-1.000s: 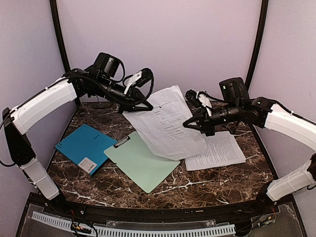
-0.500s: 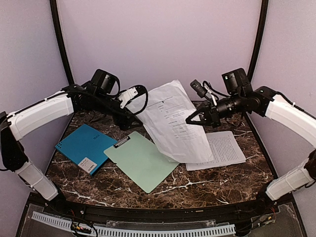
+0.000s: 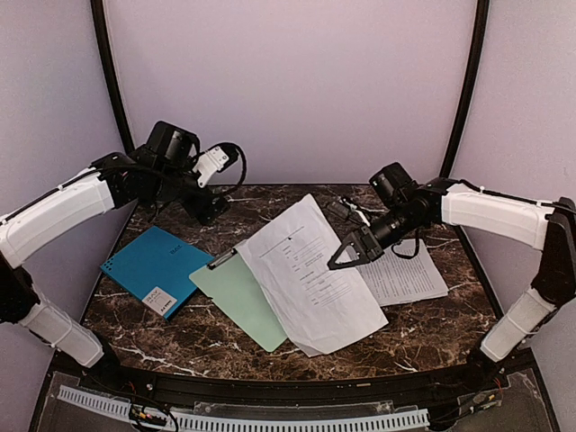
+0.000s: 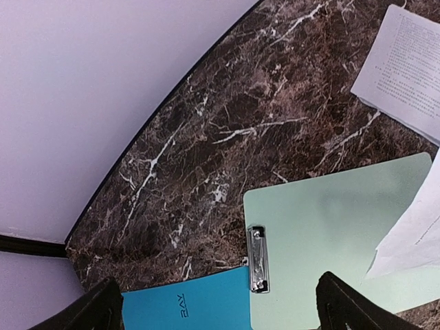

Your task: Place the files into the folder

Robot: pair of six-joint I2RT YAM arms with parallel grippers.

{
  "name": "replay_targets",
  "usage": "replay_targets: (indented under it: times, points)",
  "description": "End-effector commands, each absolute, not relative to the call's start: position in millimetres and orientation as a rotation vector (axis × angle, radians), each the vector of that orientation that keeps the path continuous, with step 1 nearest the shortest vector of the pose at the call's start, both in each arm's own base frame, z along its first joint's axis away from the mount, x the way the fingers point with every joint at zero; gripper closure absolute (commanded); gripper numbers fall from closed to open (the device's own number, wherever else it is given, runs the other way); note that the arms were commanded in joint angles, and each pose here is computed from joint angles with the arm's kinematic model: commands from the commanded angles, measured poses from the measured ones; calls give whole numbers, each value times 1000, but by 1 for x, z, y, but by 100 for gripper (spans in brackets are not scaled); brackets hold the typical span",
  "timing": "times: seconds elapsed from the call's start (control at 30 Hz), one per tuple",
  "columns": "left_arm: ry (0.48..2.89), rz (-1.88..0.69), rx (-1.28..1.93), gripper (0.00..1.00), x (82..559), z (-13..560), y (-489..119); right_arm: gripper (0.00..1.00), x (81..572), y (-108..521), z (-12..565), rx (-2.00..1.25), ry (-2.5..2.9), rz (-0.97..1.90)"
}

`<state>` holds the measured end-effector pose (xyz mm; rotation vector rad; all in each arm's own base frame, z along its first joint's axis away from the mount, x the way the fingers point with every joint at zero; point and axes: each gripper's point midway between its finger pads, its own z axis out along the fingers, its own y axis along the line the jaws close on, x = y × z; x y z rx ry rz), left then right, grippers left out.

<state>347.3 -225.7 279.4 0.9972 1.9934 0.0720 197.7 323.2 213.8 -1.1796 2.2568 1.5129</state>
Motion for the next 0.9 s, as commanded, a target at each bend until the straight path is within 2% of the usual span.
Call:
replay_targets:
  times: [0.0,0.13,0.27,0.43,0.73,0.87]
  points:
    - [2286,148,1119,1,347,202,-214,100,215,322,169,-1079,2387,1557]
    - [2424,48,1123,1,357,166,-214,100,221,324,123,-1044,2463,1644]
    - [2517,63,1077,3,378,132,-199,100,238,329,80,-1032,2577,1589]
    - [2621,38,1058,7,396,93,-187,100,259,334,73,-1032,2607,1487]
    - [2654,-97,1116,11,403,64,-193,100,263,335,75,-1050,2600,1461]
    - [2678,-185,1124,21,401,57,-200,100,264,336,72,-1053,2608,1461]
